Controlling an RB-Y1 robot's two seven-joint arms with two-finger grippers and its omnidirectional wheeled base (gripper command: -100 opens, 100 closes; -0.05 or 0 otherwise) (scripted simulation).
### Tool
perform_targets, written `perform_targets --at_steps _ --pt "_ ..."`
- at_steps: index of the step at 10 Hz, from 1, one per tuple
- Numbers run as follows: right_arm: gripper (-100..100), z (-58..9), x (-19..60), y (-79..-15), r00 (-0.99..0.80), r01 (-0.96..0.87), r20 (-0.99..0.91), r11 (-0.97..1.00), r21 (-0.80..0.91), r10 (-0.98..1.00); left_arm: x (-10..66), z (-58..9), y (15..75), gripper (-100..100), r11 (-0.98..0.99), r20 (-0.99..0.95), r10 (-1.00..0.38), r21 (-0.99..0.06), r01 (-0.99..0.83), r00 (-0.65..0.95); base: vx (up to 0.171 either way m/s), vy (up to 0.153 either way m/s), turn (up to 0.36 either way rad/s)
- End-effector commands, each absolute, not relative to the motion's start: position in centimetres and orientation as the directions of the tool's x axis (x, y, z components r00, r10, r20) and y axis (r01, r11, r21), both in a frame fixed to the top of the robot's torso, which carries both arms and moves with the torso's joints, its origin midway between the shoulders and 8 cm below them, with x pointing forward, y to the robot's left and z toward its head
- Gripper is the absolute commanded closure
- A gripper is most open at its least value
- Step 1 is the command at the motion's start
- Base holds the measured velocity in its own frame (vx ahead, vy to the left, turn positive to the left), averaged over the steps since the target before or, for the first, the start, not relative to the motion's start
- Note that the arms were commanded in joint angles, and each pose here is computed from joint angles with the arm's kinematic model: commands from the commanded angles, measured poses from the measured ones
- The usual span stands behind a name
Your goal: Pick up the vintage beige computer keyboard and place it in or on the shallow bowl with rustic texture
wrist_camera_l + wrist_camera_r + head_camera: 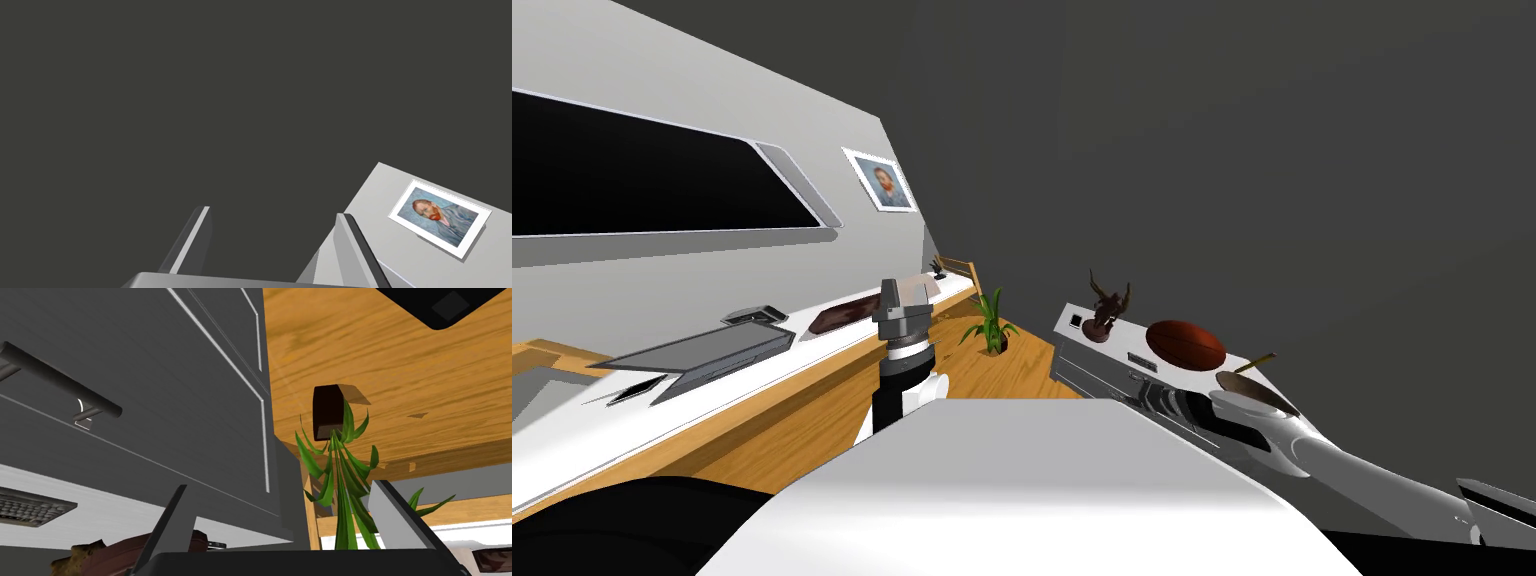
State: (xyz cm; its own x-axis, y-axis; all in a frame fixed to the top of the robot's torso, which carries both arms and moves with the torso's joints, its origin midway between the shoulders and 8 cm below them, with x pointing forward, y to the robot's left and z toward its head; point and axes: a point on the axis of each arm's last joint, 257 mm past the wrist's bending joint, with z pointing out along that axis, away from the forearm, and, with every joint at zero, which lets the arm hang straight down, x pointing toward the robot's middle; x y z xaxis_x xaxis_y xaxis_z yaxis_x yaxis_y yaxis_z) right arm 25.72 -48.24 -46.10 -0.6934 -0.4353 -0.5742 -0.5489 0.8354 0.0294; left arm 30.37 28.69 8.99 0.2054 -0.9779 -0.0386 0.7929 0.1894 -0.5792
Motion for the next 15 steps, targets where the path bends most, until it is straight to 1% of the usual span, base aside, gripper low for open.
perform_targets --at_steps 1,2,4,5,7,9,11,12,13,14,15 --pt "-100 -46.1 23.1 -52.1 -0.711 -0.568 -0.496 0.823 -0.012 -0.499 30.4 9.0 28.7 0 0.189 -0.039 -0.978 -0.579 0.793 0.205 0.098 0.020 0.286" --pt "-100 -46.1 23.1 -52.1 -0.711 -0.568 -0.496 0.823 -0.012 -0.499 30.4 9.0 28.7 0 0.189 -0.039 -0.978 -0.579 0.793 0.205 0.092 0.015 0.064" --pt "-100 -45.4 20.3 -56.7 -0.726 -0.593 -0.394 0.803 -0.056 -0.564 30.4 9.0 28.7 0 0.189 -0.039 -0.978 -0.579 0.793 0.205 0.090 0.008 0.141" --pt "-100 -45.4 20.3 -56.7 -0.726 -0.593 -0.394 0.803 -0.056 -0.564 30.4 9.0 28.7 0 0.190 -0.039 -0.978 -0.579 0.793 0.205 0.090 -0.010 0.078" --pt "-100 -44.7 17.7 -60.3 -0.734 -0.615 -0.303 0.784 -0.081 -0.608 30.4 9.0 28.7 0 0.190 -0.039 -0.978 -0.579 0.793 0.206 0.112 -0.021 0.151" --pt "-100 -44.3 15.4 -62.4 -0.737 -0.633 -0.235 0.769 -0.086 -0.633 30.4 9.0 28.7 0 0.190 -0.039 -0.978 -0.579 0.793 0.206 0.152 -0.077 0.160" --pt "-100 -44.9 13.0 -63.0 -0.738 -0.650 -0.186 0.757 -0.065 -0.649 30.4 9.0 28.7 0 0.190 -0.039 -0.978 -0.579 0.793 0.206 0.188 -0.099 0.145" --pt "-100 -44.8 13.9 -62.9 -0.739 -0.643 -0.202 0.762 -0.074 -0.643 30.4 9.0 28.7 0 0.190 -0.039 -0.978 -0.579 0.793 0.206 0.092 -0.054 0.049" --pt "0 -44.9 13.7 -62.9 -0.738 -0.645 -0.200 0.761 -0.072 -0.645 30.4 9.0 28.7 0 0.190 -0.039 -0.978 -0.579 0.793 0.206 0.016 -0.011 -0.002" --pt "-100 -45.5 13.6 -62.9 -0.762 -0.615 -0.201 0.785 -0.074 -0.616 30.4 9.0 28.7 0 0.190 -0.039 -0.978 -0.579 0.793 0.206 -0.067 -0.022 0.257" --pt "-100 -46.0 13.5 -62.9 -0.778 -0.594 -0.201 0.801 -0.075 -0.596 30.4 9.0 28.7 0 0.189 -0.039 -0.978 -0.579 0.793 0.205 -0.133 -0.050 0.316"
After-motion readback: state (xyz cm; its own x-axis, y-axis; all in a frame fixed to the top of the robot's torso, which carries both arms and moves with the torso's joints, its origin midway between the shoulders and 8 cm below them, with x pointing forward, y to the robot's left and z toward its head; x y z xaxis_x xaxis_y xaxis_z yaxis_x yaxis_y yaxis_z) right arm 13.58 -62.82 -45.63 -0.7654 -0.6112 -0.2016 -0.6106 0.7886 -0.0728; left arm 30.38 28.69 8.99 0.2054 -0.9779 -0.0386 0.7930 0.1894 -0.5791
